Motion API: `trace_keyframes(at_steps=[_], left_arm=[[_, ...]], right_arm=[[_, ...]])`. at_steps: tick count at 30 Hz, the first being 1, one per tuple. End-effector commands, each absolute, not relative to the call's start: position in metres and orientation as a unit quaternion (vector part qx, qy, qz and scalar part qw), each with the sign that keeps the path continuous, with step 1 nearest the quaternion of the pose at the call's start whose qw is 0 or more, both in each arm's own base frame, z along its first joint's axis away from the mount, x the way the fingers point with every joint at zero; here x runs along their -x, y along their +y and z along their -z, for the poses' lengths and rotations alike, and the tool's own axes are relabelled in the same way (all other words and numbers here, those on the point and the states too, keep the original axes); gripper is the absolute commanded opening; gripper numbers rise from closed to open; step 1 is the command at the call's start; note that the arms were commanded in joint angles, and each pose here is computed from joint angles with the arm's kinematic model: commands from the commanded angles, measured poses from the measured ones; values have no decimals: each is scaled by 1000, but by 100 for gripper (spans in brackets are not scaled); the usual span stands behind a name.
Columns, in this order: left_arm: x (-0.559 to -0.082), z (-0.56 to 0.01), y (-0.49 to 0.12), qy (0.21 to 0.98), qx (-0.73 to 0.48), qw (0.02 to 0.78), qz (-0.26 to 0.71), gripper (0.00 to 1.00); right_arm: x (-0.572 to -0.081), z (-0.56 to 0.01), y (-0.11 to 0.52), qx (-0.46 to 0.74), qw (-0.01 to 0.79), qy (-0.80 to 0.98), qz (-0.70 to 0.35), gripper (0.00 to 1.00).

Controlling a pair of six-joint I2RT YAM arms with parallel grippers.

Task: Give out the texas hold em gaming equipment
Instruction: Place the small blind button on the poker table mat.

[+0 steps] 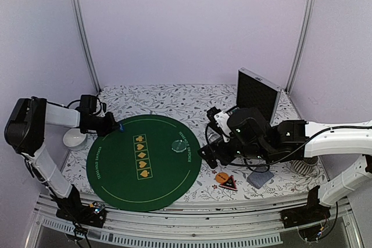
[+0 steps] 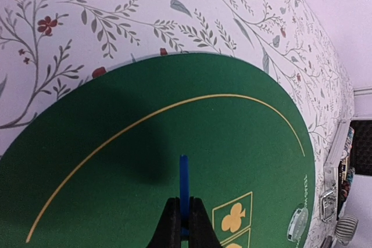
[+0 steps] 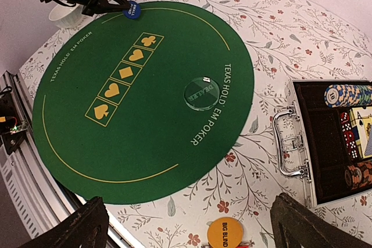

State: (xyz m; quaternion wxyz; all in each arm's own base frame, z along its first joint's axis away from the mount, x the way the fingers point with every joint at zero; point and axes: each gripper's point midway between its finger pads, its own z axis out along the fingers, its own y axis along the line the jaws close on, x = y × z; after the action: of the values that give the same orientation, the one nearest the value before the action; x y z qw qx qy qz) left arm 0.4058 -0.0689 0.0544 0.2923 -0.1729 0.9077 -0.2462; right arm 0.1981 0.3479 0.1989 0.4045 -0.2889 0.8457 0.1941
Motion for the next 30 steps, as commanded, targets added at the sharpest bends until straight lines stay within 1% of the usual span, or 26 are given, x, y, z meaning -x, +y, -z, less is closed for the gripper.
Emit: trace_keyframes(at_steps=[1, 7, 16, 18, 22, 27, 30], left_arm=[[-426, -52, -72, 894, 168, 295, 292, 0], [-427, -26, -74, 896, 178, 273, 301, 0], [-419, -8, -70, 906, 193, 251, 282, 0], [-418, -7, -67, 909, 193, 248, 274, 5], [-415, -5, -63, 915, 195, 243, 256, 17], [-407, -11, -54, 918, 202, 250, 231, 43], [-406, -23, -48, 917, 204, 266, 218, 50]], right_arm=[[-198, -205, 344, 270, 403, 851, -203, 99], [-196, -203, 344, 264, 394, 856, -207, 99], [-195, -200, 342, 258, 383, 864, -200, 99], [-195, -200, 343, 256, 382, 865, -201, 99], [-196, -203, 343, 256, 383, 865, -198, 99], [-200, -201, 334, 247, 381, 875, -170, 99], [-201, -188, 321, 238, 360, 893, -129, 99]])
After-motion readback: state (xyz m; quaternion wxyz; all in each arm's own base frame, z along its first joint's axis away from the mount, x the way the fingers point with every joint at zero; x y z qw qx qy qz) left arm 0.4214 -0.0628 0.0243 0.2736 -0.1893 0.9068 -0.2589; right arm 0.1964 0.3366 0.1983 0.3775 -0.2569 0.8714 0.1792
